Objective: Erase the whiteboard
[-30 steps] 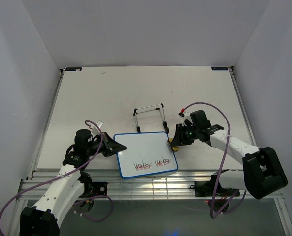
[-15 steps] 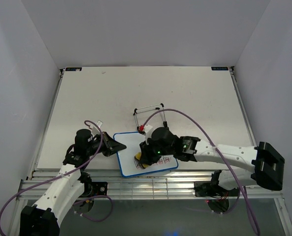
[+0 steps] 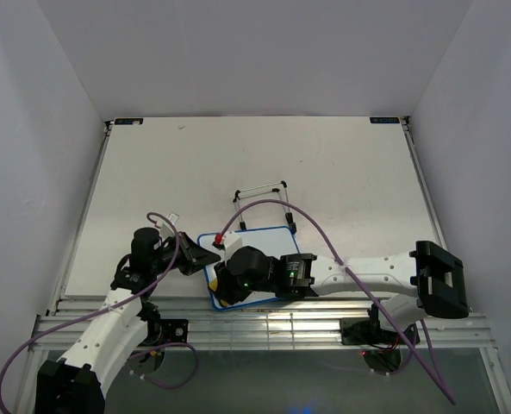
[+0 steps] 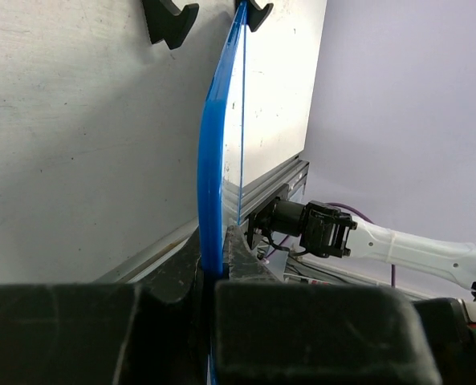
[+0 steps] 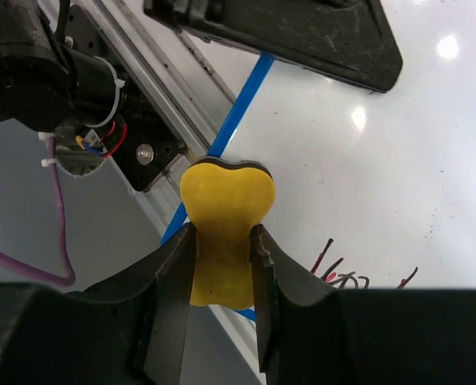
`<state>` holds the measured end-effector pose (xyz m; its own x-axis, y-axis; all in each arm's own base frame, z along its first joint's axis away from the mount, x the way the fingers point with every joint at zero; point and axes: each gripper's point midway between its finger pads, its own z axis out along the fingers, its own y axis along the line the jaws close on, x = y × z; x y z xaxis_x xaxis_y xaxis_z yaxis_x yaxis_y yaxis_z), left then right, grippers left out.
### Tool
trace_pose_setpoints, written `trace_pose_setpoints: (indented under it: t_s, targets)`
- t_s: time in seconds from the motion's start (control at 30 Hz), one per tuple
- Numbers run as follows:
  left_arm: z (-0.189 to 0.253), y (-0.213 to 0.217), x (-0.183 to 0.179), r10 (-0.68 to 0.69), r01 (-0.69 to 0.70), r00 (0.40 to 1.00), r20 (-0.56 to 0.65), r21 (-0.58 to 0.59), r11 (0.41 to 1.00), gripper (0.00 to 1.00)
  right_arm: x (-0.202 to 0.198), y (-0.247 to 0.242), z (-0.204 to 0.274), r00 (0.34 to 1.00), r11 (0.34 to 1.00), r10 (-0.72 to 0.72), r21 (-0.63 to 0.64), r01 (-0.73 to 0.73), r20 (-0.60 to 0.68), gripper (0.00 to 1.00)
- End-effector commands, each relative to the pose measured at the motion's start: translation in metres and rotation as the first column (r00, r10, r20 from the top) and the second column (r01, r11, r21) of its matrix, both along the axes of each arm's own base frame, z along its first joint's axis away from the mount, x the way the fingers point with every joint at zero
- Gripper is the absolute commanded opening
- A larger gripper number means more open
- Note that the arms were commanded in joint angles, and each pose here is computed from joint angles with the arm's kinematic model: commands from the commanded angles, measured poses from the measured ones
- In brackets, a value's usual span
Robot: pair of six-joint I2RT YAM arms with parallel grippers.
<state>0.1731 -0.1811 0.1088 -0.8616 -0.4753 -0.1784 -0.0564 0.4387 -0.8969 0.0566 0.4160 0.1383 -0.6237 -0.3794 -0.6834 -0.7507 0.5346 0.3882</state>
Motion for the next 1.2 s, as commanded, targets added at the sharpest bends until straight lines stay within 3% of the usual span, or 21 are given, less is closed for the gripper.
trace_pose_setpoints:
  t_s: [0.0,0.4,0.6,0.9,1.03,1.17]
  targets:
    - [-0.017,0.010,0.007,0.041,-0.043,0.999,0.018,0.085,0.995,0.00,0.018,-0.026,-0.036,0.992,0.987,-0.122,-0.104,0.124,0.026,0.08]
    - [-0.006,0.008,0.005,0.035,-0.037,0.999,0.028,0.072,0.997,0.00,0.037,-0.147,-0.113,0.943,0.928,-0.320,-0.229,0.293,-0.088,0.08]
    - [0.005,0.011,0.007,0.041,-0.047,0.997,0.063,0.093,0.995,0.00,0.049,-0.212,-0.145,0.870,0.885,-0.442,-0.267,0.383,-0.219,0.08]
    - [0.004,0.012,0.002,0.038,-0.044,0.997,0.062,0.095,0.995,0.00,0.054,-0.240,-0.147,0.801,0.861,-0.507,-0.236,0.451,-0.318,0.08]
    - [0.002,0.013,0.002,0.040,-0.045,0.998,0.058,0.099,0.994,0.00,0.055,-0.231,-0.138,0.832,0.894,-0.447,-0.193,0.404,-0.329,0.08]
    - [-0.002,0.014,0.002,0.055,-0.059,0.997,0.046,0.101,0.993,0.00,0.057,-0.204,-0.109,0.878,0.939,-0.332,-0.036,0.342,-0.345,0.08]
